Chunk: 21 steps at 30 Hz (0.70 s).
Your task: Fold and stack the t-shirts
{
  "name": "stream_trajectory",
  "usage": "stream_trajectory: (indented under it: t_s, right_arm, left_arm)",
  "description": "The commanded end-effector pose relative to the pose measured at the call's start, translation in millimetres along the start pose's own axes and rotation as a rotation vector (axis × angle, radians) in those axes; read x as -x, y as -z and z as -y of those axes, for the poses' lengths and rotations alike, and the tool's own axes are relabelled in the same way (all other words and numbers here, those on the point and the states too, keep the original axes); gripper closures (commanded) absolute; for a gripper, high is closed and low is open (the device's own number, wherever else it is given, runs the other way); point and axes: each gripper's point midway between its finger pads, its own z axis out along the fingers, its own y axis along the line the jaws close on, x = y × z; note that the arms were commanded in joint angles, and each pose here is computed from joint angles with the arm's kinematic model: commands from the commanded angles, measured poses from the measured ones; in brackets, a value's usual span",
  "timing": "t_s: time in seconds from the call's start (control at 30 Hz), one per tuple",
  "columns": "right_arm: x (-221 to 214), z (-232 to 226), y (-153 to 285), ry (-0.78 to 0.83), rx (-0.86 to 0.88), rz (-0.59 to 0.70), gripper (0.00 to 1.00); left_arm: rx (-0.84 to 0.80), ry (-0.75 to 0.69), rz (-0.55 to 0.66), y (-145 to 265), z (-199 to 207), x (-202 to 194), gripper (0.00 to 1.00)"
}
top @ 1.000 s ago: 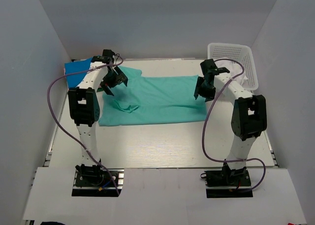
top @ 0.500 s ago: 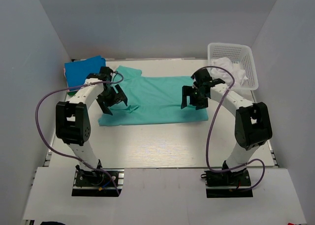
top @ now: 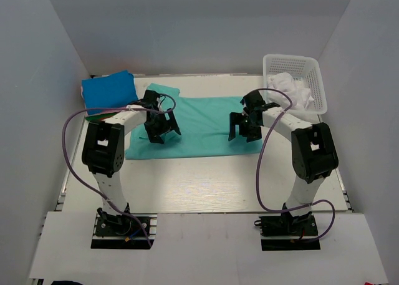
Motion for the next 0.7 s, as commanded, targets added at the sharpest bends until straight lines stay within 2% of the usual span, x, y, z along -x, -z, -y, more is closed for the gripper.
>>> stream_trajectory:
  t_s: [0.0, 0.1, 0.27, 0.4, 0.53, 0.57, 0.6, 0.67]
  right_arm:
    - [7, 1, 2, 0.012, 0.001, 0.033, 0.1]
    - [7, 3, 2, 0.0, -0.007, 0.039, 0.1]
    - [4, 7, 2, -0.013, -0.027, 0.042, 0.1]
    - [-1, 12, 0, -0.028, -0.045, 0.03, 0.1]
    - [0, 12, 3, -0.029, -0.046, 0.036, 0.1]
    - [1, 11, 4, -0.027, -0.048, 0.038, 0.1]
    - [2, 11, 7, -0.023, -0.047, 0.046, 0.1]
    - [2, 10, 10, -0.013, -0.045, 0.05, 0.1]
  left_arm:
    - [0.01, -0.039, 0.088, 1, 7, 26, 0.0]
    - [0.03, -0.044, 0.138, -7, 7, 43, 0.0]
    - [0.072, -0.057, 0.298, 2, 23, 109, 0.02]
    - [-0.009, -0.103, 0.455, 19, 58, 170, 0.01]
    - [-0.073, -0.16, 0.528, 11, 83, 206, 0.01]
    - [-0.103, -0.169, 0.575, 23, 98, 223, 0.01]
    - [-0.084, -0.177, 0.529, 6, 92, 220, 0.01]
    - [-0.082, -0.192, 0.532, 16, 98, 225, 0.01]
